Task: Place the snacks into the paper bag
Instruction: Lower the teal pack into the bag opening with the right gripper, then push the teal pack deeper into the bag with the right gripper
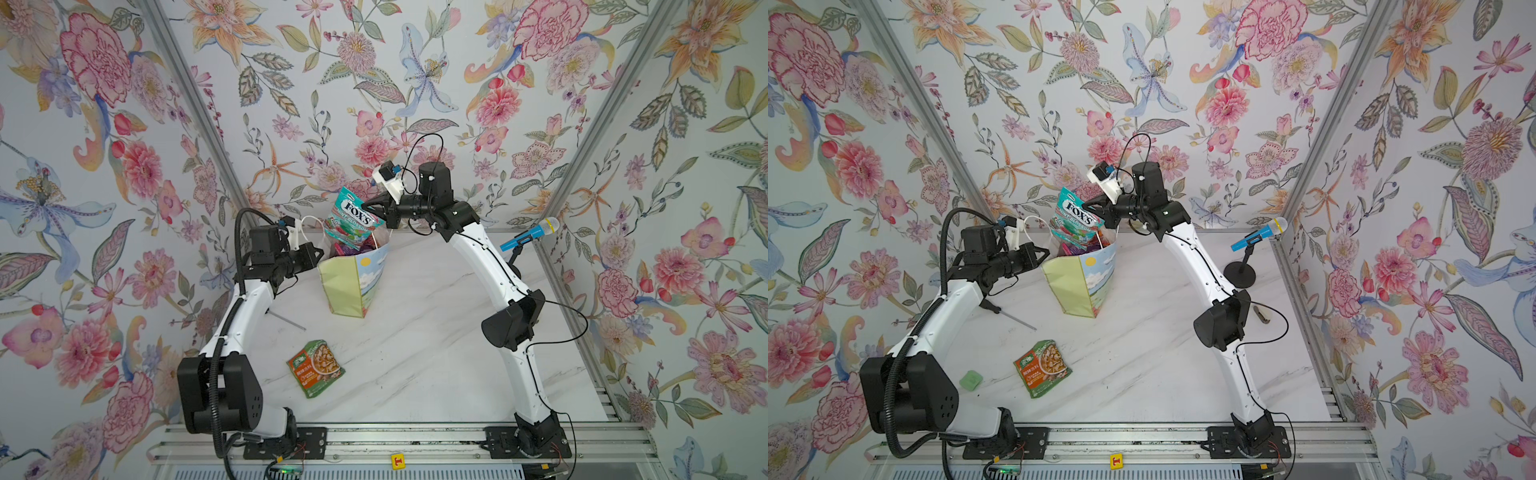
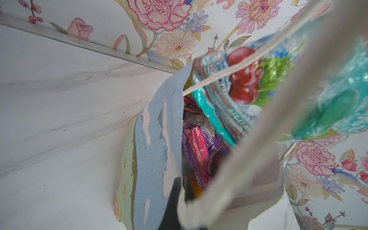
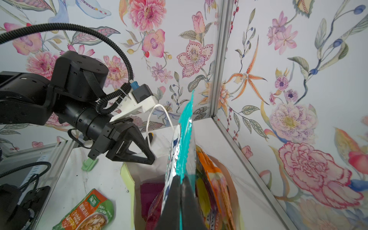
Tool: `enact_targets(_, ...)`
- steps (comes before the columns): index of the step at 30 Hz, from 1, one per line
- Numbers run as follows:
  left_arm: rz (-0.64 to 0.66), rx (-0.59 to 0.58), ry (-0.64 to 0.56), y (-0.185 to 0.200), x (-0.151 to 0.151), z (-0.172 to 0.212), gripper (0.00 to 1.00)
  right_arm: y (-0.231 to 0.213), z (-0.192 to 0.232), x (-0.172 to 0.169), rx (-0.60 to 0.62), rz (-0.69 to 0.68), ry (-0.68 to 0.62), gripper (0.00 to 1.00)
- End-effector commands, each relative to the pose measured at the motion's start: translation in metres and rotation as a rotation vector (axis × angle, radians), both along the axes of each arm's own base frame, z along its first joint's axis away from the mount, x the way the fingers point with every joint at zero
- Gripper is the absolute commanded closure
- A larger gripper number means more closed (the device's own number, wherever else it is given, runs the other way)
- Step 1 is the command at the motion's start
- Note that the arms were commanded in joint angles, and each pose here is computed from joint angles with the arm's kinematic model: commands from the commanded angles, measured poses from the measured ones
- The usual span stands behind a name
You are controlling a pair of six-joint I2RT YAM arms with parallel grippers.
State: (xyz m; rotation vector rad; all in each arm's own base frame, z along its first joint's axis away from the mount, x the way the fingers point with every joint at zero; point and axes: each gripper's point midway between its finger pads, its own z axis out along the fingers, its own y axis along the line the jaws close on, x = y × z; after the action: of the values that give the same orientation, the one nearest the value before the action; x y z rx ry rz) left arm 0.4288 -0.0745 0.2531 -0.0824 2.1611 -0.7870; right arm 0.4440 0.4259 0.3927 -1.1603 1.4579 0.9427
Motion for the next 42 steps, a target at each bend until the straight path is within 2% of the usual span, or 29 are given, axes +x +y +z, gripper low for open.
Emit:
enact_targets(1, 0.012, 0.021, -0.028, 0.007, 0.000, 0.014, 1.00, -0.008, -0.012, 0.010, -0.100, -0.080, -0.087, 1.00)
enact_targets(6, 0.012, 0.033, -0.024, 0.008, -0.001, 0.013, 1.00, -0.010, -0.030, 0.021, -0.227, -0.178, -0.176, 1.00)
enact_targets(14, 0.011, 0.026, -0.029, 0.007, 0.001, 0.014, 1.00, -0.019, -0.029, 0.039, -0.324, -0.330, -0.280, 1.00)
enact_targets(20, 0.010, 0.024, -0.029, 0.007, 0.001, 0.014, 1.00, -0.027, -0.019, 0.050, -0.338, -0.414, -0.335, 1.00)
enact_targets(21, 0.010, 0.024, -0.025, 0.007, 0.000, 0.013, 1.00, -0.015, -0.017, 0.040, -0.335, -0.396, -0.349, 1.00)
enact_targets(26, 0.009, 0.030, -0.027, 0.007, -0.001, 0.012, 1.00, -0.006, -0.005, 0.036, -0.354, -0.437, -0.440, 1.00)
enact_targets(31, 0.008, 0.027, -0.028, 0.007, -0.001, 0.012, 1.00, -0.001, 0.012, 0.037, -0.322, -0.484, -0.495, 1.00)
enact_targets(36, 0.004, 0.030, -0.026, 0.007, -0.002, 0.010, 1.00, 0.013, -0.003, 0.028, -0.357, -0.429, -0.512, 1.00)
enact_targets(42, 0.003, 0.026, -0.022, 0.006, -0.002, 0.008, 1.00, 0.025, -0.057, 0.014, -0.480, -0.331, -0.457, 1.00)
